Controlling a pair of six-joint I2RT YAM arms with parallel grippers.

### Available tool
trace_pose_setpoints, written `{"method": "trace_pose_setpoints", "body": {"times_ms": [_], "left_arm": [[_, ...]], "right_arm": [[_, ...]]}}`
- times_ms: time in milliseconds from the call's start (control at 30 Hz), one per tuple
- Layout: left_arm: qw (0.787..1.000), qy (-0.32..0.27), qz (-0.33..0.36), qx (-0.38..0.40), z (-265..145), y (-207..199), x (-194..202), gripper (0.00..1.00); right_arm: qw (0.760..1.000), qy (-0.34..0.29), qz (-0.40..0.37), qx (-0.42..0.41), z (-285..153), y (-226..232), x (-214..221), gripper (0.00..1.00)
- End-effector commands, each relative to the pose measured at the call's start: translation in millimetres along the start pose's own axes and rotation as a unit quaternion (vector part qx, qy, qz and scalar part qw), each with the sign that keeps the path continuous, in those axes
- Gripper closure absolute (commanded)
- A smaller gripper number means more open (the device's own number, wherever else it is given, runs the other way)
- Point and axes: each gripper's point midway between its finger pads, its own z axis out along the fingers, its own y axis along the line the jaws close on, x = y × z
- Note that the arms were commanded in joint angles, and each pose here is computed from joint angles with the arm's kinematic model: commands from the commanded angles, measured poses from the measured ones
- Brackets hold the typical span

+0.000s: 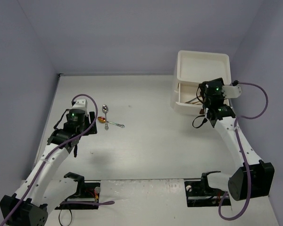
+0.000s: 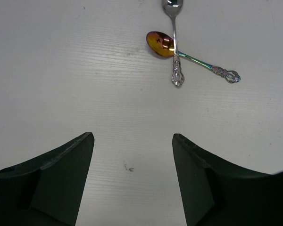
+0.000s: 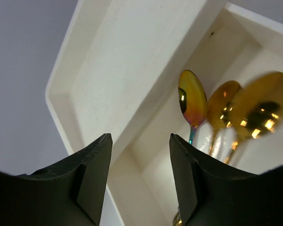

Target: Sort the eating utensils into containers

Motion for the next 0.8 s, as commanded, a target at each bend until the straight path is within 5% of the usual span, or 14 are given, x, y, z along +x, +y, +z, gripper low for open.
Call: {"method": "trace_pose_setpoints", "body": {"times_ms": [0, 267, 767], "left_arm": [[1.000, -0.012, -0.026, 0.010, 3.9, -9.2, -18.1, 0.36], [0.999, 0.022, -0.037, 0.024, 35.3, -34.0, -43.2, 0.36], [0.988, 0.142, -0.053, 0.017, 152.0, -66.5, -56.9, 0.48]], "right_arm": [[0.993, -0.016, -0.051, -0.103, -25.8, 61.3, -34.9, 0.46], [0.949, 0.031, -0.216, -0.226, -66.6, 89.4, -26.8, 0.40], [0.924, 0.084, -0.268, -0.259, -95.0, 54.8, -0.2, 0.38]]}}
